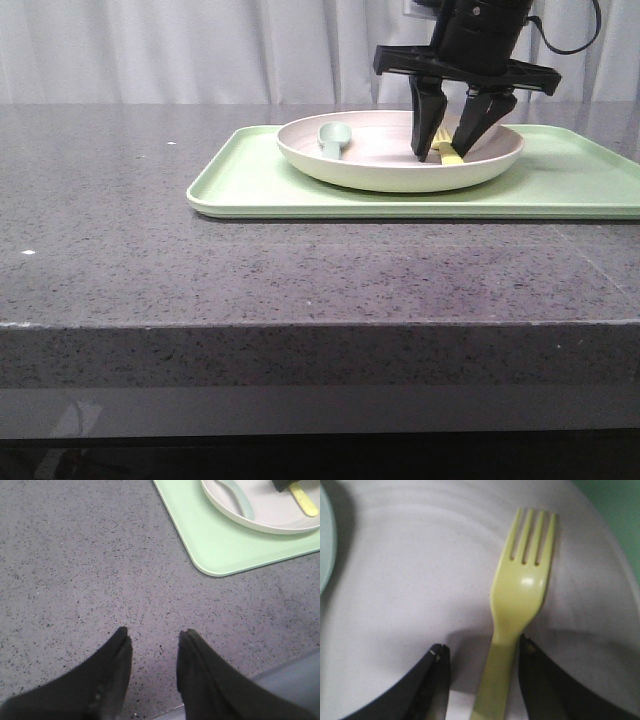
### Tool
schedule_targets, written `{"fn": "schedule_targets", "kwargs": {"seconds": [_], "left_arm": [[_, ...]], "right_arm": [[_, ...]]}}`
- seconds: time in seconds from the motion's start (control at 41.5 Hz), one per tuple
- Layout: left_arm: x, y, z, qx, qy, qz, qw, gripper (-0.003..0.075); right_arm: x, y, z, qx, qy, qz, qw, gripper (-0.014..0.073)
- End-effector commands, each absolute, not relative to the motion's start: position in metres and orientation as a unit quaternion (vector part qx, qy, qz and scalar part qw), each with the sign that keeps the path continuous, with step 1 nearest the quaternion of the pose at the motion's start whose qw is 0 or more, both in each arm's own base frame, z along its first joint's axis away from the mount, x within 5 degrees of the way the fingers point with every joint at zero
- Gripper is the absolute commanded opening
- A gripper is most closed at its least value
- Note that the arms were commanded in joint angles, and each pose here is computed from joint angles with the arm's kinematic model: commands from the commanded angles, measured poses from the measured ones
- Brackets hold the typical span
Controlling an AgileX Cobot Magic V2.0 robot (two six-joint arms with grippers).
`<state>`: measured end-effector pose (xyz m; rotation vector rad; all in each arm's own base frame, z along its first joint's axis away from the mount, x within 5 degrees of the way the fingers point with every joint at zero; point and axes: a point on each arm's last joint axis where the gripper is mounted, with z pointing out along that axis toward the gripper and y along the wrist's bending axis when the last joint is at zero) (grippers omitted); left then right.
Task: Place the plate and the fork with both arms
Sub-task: 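Lower the right gripper and grasp the yellow fork handle, then lift the fork with the right gripper and carry it beside the plate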
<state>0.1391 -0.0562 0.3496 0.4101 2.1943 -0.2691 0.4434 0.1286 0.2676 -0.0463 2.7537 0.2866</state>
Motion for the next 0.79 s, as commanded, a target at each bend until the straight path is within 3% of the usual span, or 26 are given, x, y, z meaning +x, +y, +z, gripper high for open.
{"fn": "schedule_targets", "kwargs": {"seconds": [0.0, 0.217, 0.433, 0.77], "left_arm": [[0.14, -0.056, 0.364, 0.153, 0.86, -0.118, 0.472, 0.023], [0.14, -0.056, 0.364, 0.153, 0.86, -0.118, 0.472, 0.023], [0.14, -0.056, 0.364, 0.153, 0.86, -0.118, 0.472, 0.023], [0.14, -0.056, 0.364, 0.153, 0.86, -0.118, 0.472, 0.023]], "right_arm": [[0.439, 0.123, 0.299, -0.016, 0.968, 0.107, 0.225, 0.0309], [0.44, 0.123, 0.299, -0.016, 0.967, 0.108, 0.229, 0.0143], [0.437, 0.123, 0.306, -0.016, 0.965, 0.11, 0.237, 0.014], [0.416, 0.113, 0.357, -0.02, 0.949, 0.115, 0.293, 0.014]]}}
